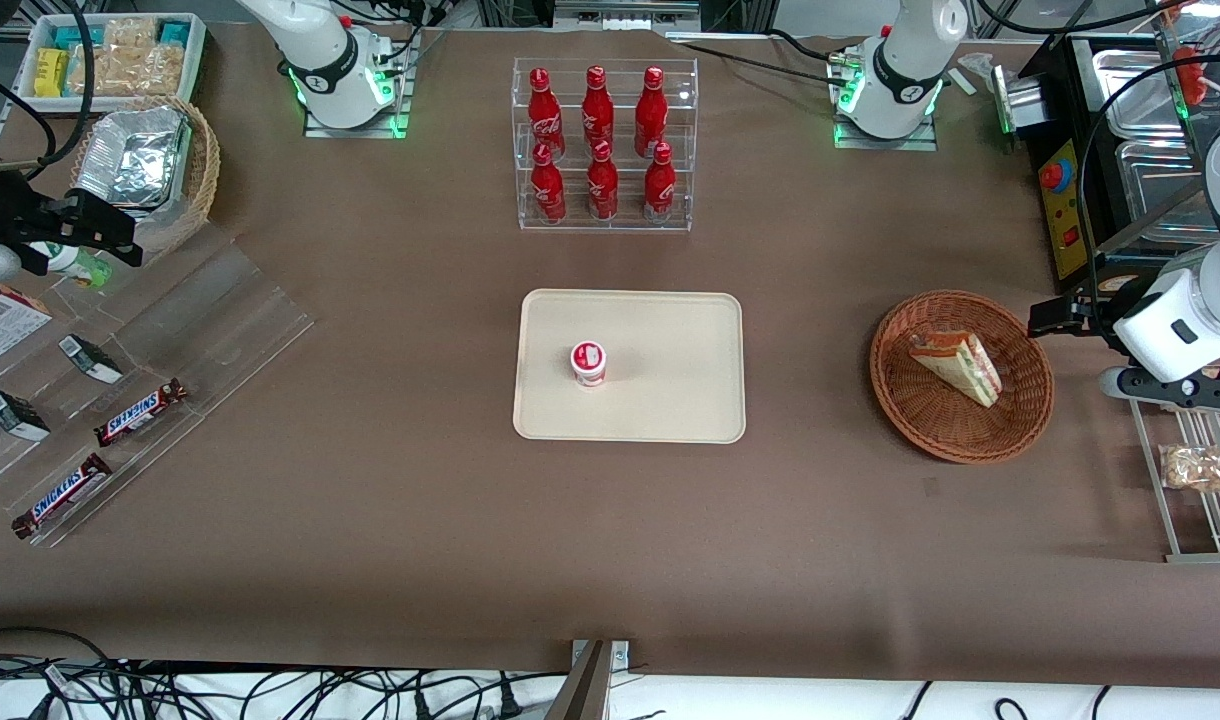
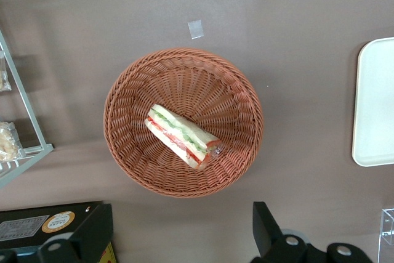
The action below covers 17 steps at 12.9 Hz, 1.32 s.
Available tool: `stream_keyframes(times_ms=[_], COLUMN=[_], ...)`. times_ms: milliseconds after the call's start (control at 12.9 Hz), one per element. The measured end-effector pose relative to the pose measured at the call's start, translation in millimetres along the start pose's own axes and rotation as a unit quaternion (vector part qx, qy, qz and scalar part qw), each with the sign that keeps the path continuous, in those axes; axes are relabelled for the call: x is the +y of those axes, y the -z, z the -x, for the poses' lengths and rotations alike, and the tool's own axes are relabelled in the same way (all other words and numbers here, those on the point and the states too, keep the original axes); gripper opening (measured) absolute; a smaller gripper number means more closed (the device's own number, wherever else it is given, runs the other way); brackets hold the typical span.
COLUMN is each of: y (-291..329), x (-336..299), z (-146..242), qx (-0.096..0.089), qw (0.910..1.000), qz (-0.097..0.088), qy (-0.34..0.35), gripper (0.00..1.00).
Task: Place sandwich from basket to tray
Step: 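Lower the left gripper into the wicker basket and grasp the wrapped sandwich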
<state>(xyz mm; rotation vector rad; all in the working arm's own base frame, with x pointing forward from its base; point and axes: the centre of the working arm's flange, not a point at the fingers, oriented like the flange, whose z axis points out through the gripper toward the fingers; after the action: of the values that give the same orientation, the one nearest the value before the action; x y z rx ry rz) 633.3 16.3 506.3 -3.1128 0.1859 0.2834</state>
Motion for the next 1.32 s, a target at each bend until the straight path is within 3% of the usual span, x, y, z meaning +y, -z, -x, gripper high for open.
stream_keyframes(times_ms=[388,620,775,930,1163,1318], y=[-1.3,-15.7,-31.2,-52.5,-116.6,-160.3], x=[1.3,1.8,-11.6,-31.6,-30.9,-25.4], z=[-1.1,-5.7,-8.6,-10.4,-19.1,-17.0], qx=[-0.002,-0.018,-0.031,-0.044,-0.031,-0.022], qw=[1.0,0.9977,0.9935,0.9798,0.9465,0.9383], qz=[-0.004,-0.022,-0.022,-0.022,-0.024,-0.022], qy=[0.006,0.062,0.107,0.194,0.32,0.344], gripper=[1.0,1.0,1.0,1.0,1.0,1.0])
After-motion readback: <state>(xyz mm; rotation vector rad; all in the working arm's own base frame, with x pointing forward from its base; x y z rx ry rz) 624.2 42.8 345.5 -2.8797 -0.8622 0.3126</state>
